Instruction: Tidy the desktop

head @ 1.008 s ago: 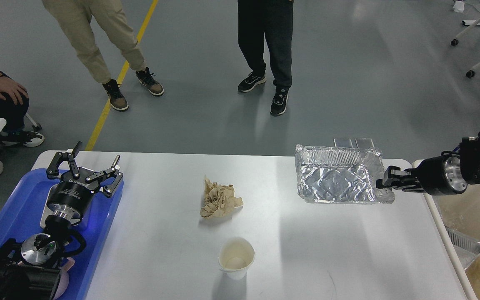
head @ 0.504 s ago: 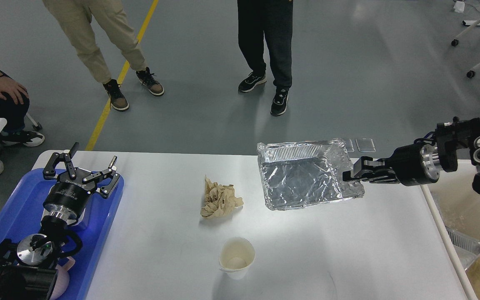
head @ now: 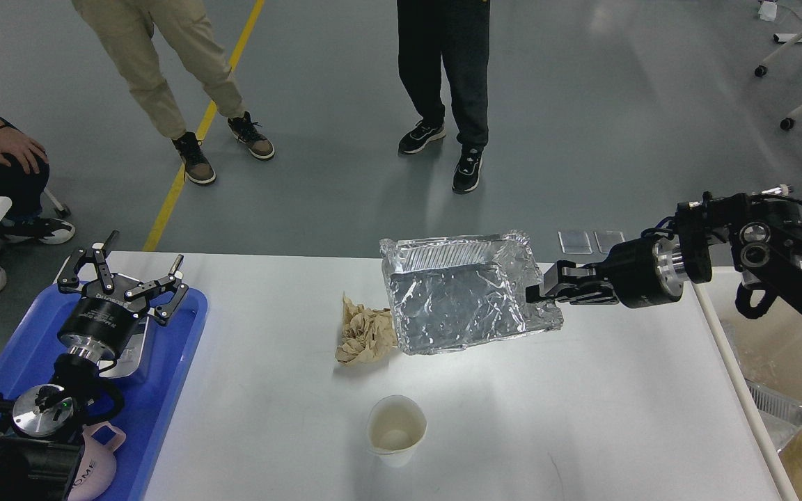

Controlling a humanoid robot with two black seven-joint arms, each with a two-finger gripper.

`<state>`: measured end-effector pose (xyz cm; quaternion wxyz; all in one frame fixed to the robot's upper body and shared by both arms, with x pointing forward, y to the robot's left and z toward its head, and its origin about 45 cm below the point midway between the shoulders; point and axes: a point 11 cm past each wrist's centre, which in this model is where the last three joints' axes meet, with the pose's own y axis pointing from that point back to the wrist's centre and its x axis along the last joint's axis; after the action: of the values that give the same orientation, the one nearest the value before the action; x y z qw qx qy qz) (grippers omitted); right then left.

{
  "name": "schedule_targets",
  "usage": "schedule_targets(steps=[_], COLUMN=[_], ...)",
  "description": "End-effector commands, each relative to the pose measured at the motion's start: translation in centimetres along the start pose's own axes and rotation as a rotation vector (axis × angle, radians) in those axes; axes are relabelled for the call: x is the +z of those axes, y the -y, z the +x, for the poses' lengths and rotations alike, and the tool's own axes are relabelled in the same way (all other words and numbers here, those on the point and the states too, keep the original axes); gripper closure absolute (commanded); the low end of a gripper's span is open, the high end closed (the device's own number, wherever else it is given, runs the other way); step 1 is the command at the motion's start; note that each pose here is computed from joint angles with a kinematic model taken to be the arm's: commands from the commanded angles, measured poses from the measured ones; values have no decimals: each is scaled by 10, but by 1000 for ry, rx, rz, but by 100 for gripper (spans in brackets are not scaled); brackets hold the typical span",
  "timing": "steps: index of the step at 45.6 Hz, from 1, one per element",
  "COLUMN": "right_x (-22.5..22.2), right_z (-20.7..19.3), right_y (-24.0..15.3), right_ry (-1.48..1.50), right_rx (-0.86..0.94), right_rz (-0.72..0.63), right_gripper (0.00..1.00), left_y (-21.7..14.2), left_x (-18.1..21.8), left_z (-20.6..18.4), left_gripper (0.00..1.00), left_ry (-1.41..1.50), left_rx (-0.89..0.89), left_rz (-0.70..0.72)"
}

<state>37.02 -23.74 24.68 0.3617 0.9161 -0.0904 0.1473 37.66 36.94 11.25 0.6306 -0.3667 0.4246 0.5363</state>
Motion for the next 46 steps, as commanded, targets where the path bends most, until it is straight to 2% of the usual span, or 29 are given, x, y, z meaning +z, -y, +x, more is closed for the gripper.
schedule_targets(steps=[1, 7, 14, 19, 32, 37, 46], right_x=[6, 4, 4, 5, 17, 22, 25], right_z=[-3, -2, -2, 1, 5, 5, 5], right_y=[3, 3, 2, -1, -12, -16, -21], right_ry=[16, 14, 14, 12, 23, 31, 35], right_rx=[-5, -3, -2, 5, 31, 36, 41], right_rz=[-7, -3, -4, -9, -53, -66, -77], right_gripper=[100, 100, 100, 100, 100, 100, 100], left_y=[1, 2, 1, 4, -2, 3, 5], left_x=[4, 6, 27, 35, 35, 26, 36], left_z=[-1, -3, -5, -11, -3, -5, 0], left_gripper=[3, 3, 3, 3, 3, 3, 3], left_ry=[4, -5, -38, -34, -11, 61, 92], left_rx=[-3, -10, -19, -44, -8, -1, 69], left_rz=[-17, -33, -181, -231, -213, -153, -221])
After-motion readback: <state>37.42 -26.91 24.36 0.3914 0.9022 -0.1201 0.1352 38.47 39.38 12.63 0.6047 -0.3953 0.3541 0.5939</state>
